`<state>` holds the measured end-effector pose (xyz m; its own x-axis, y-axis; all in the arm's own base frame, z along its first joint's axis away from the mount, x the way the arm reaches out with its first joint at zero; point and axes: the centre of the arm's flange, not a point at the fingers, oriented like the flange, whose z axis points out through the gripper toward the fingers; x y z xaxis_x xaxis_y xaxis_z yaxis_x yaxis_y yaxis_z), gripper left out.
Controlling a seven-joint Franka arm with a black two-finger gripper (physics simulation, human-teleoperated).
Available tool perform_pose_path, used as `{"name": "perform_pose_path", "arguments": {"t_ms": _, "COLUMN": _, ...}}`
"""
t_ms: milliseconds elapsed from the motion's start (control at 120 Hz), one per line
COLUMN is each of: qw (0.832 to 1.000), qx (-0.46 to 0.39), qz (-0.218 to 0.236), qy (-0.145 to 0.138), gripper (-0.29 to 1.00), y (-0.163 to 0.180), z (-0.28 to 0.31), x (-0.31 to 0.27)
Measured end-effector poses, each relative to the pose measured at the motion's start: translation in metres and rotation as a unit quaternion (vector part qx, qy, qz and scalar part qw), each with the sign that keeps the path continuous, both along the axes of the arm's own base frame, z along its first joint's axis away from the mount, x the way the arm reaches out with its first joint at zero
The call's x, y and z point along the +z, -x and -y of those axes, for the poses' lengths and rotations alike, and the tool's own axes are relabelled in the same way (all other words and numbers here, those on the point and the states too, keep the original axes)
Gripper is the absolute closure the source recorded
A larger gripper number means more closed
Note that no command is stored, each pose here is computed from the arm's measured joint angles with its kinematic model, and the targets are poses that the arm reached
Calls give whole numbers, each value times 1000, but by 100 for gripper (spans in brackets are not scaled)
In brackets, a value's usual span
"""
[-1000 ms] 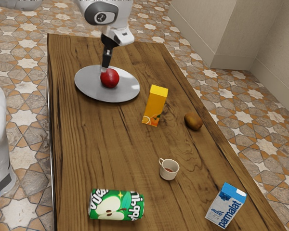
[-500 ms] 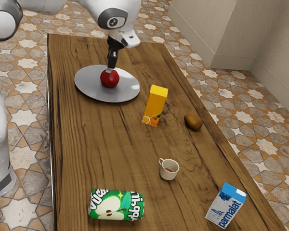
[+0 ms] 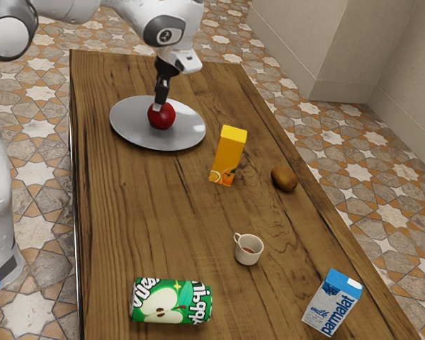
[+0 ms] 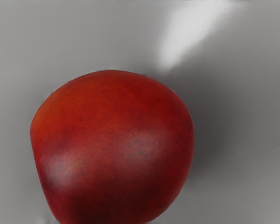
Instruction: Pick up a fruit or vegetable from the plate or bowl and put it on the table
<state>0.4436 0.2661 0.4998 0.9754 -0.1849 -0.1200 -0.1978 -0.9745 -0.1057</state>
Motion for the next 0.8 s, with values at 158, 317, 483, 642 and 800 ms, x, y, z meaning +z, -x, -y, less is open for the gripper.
{"name": "perform_pose_path", "arguments": {"t_ms": 158, "qw": 1000, "qx": -8, "qz": 2, "qy": 2, "gripper": 0, "y": -8, "z": 1, "x": -8}}
{"name": "perform_pose_path", "arguments": {"t_ms": 317, "qw": 1000, "qx": -11, "qz": -2, "qy": 5, "gripper": 0, "y": -14, "z": 0, "x": -20}}
{"name": "perform_pose_path", "arguments": {"t_ms": 483, "qw": 1000, "qx": -13, "qz": -5, "qy": 8, "gripper": 0, "y": -19, "z": -2, "x": -31}}
{"name": "perform_pose_path", "arguments": {"t_ms": 642, "qw": 1000, "qx": -7, "qz": -13, "qy": 21, "gripper": 0, "y": -23, "z": -9, "x": -51}}
{"name": "perform_pose_path", "arguments": {"t_ms": 800, "qw": 999, "qx": 2, "qz": -22, "qy": 35, "gripper": 2, "y": -27, "z": -19, "x": -71}}
